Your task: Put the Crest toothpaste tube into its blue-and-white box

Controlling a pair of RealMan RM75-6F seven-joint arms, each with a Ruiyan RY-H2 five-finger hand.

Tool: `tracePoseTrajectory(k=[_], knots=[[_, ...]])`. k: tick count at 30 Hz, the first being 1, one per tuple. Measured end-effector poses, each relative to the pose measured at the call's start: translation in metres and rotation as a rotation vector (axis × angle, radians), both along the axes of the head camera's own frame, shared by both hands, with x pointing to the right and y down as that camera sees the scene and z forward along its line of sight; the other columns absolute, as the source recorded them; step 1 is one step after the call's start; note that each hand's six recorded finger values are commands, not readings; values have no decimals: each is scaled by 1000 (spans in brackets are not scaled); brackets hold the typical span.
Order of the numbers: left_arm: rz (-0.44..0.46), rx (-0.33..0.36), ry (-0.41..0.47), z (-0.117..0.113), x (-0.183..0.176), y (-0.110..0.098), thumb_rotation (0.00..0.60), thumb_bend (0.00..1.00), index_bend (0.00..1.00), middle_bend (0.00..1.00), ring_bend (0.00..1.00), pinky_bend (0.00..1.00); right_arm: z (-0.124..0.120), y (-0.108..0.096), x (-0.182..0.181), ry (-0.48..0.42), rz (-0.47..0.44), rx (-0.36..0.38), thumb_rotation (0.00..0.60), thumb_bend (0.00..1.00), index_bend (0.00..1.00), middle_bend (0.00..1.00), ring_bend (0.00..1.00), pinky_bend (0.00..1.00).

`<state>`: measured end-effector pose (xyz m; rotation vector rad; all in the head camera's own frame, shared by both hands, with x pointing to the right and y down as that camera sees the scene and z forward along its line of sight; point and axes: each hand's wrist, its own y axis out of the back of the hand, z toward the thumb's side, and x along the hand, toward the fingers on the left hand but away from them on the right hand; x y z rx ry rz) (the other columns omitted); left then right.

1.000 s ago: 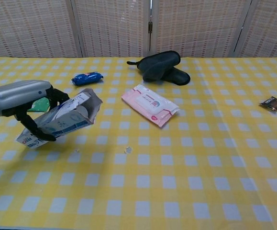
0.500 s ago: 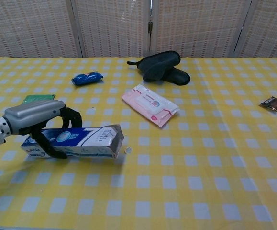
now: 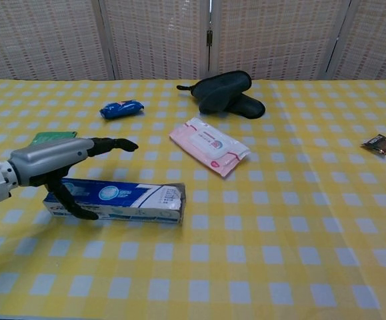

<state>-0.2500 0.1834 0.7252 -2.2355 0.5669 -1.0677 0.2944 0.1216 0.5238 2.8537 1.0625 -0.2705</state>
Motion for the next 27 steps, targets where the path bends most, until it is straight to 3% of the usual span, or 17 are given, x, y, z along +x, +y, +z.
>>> tracePoseTrajectory(k=[7, 11, 14, 17, 21, 24, 27], knots=[[-37, 26, 38, -23, -8, -9, 600, 94, 95, 91, 0, 0, -1, 0, 8, 75, 12, 62, 600, 341, 0, 42, 27, 0], [-99, 56, 51, -50, -32, -16, 600, 129, 103, 91, 0, 0, 0, 1, 22, 210, 25, 159, 600, 340, 0, 21, 13, 0], [-179, 117, 9, -70, -69, -20, 600, 135, 121, 92, 0, 0, 2, 3, 35, 341, 40, 246, 600, 341, 0, 1, 0, 0], [-265, 176, -90, -80, -108, -11, 600, 135, 109, 92, 0, 0, 5, 7, 54, 556, 68, 371, 600, 341, 0, 0, 0, 0], [-362, 220, -298, -84, -159, 3, 600, 134, 17, 91, 0, 0, 12, 17, 79, 878, 95, 499, 600, 340, 0, 0, 0, 0], [-440, 273, -411, -90, -191, 15, 600, 133, 25, 85, 0, 0, 21, 31, 105, 1139, 117, 519, 600, 341, 0, 0, 0, 0], [-473, 334, -444, -95, -205, 18, 600, 130, 23, 61, 0, 0, 33, 53, 137, 1363, 159, 458, 600, 340, 0, 0, 0, 0]])
